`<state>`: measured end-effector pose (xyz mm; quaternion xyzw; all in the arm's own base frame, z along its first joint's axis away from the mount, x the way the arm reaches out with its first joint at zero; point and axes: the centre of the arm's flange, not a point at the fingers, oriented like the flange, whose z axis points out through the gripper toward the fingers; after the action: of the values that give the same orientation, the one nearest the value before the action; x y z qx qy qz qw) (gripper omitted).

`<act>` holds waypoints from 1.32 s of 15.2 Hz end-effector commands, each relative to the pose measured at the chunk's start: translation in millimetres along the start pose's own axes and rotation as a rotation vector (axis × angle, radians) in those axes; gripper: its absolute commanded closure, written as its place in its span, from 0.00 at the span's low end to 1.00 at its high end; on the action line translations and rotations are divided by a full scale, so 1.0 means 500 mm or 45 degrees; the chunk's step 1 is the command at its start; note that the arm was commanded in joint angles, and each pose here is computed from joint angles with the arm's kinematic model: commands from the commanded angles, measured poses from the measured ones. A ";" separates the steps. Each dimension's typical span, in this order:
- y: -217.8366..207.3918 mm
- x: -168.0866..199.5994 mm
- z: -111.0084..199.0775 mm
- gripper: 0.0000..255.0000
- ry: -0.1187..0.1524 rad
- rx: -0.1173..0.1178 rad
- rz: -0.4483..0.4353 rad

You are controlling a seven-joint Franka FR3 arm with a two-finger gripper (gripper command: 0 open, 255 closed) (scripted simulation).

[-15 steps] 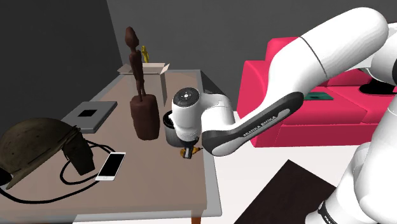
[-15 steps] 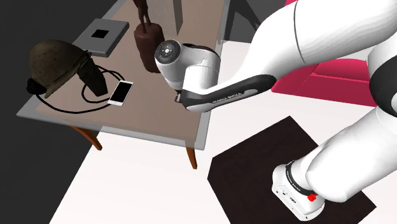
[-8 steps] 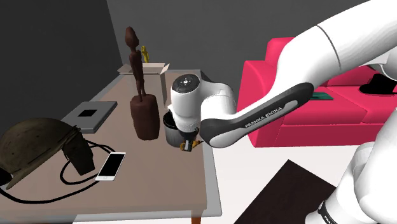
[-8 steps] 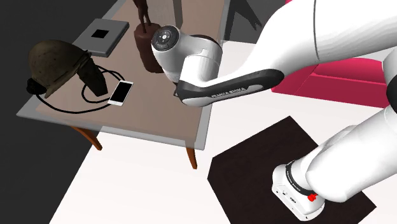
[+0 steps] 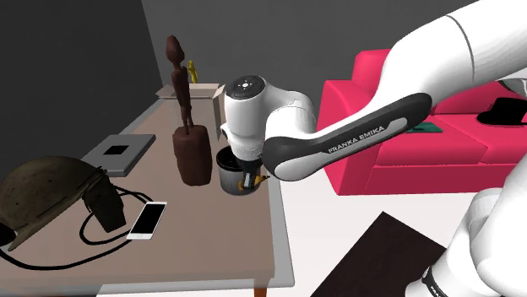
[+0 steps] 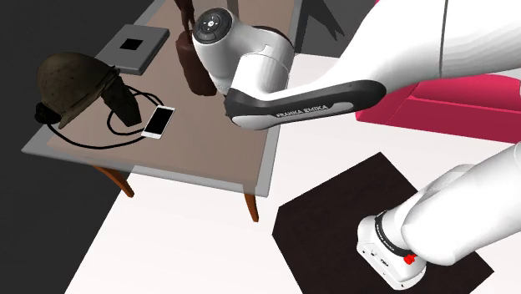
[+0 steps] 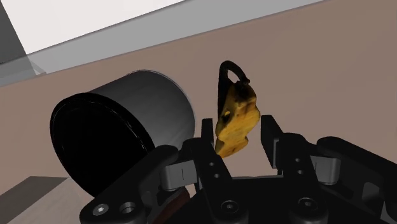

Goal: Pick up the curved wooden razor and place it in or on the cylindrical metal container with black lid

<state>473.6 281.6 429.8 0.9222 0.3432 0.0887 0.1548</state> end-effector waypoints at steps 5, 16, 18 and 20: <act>0.040 0.012 -0.041 1.00 0.000 0.000 0.000; 0.295 0.127 0.039 1.00 0.000 0.000 0.000; 0.341 0.148 0.053 1.00 0.000 0.000 0.000; 0.387 0.169 0.067 1.00 0.000 0.000 0.000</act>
<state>652.0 194.6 467.8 0.9223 0.3431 0.0884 0.1545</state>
